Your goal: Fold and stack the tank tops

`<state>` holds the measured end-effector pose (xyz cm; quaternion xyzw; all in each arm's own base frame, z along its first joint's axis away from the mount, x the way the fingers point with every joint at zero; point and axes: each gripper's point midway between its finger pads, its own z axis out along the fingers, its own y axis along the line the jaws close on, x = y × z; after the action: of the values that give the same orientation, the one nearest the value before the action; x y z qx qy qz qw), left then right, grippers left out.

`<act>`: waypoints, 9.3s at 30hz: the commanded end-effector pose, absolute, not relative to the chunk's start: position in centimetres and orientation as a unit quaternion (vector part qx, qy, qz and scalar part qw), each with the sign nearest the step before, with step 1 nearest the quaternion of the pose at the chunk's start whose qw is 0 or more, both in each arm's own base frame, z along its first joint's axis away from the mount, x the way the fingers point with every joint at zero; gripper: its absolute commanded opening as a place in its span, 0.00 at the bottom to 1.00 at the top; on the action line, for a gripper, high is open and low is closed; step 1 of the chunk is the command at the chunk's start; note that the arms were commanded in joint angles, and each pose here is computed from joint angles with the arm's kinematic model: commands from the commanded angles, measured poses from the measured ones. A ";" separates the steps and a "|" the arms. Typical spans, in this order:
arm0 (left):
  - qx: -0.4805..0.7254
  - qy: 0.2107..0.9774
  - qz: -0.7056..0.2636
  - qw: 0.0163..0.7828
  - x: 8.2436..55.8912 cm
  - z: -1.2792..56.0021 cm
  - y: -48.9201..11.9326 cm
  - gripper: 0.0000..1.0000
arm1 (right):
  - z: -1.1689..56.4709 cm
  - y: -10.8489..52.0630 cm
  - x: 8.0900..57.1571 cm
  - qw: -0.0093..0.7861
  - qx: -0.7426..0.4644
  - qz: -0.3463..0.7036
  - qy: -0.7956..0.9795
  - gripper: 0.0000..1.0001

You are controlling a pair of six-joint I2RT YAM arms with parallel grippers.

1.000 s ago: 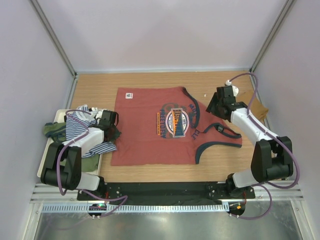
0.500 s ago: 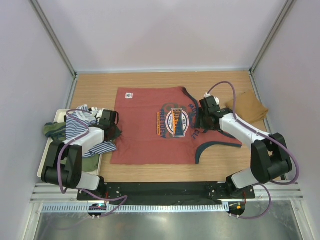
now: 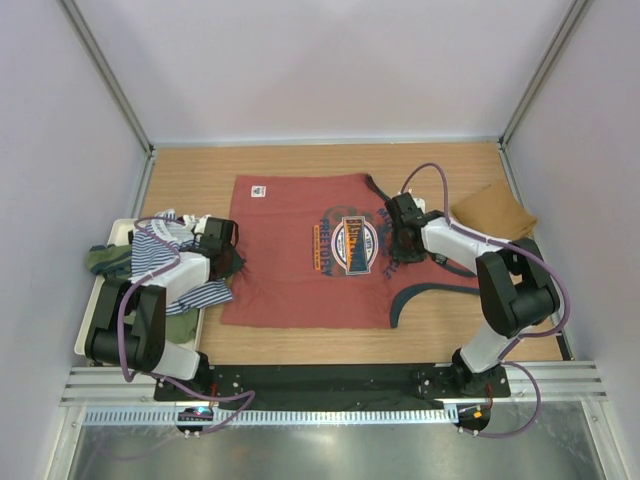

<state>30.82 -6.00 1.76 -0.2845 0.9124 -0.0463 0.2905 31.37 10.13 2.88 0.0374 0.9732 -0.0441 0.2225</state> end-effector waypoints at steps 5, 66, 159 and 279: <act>-0.283 0.916 -0.041 0.281 30.2 1.5 -5.7 0.00 | 5.5 11.4 34.0 0.266 0.037 -0.026 0.963 0.01; -0.303 0.904 -0.018 0.301 29.2 2.1 -4.3 0.00 | 3.2 -6.0 54.3 0.319 0.436 0.047 0.840 0.33; -0.427 0.880 0.011 0.207 14.4 3.4 -4.4 0.44 | 2.2 15.3 16.7 0.187 0.099 0.155 0.965 0.01; -0.380 0.867 0.049 0.318 33.4 8.8 -4.0 0.67 | 6.9 13.3 29.3 0.255 0.109 0.139 0.951 0.47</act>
<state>33.88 -4.90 8.99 -0.3748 0.8707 0.0275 0.3172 29.65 12.65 6.73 0.1178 0.9544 0.1142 0.2494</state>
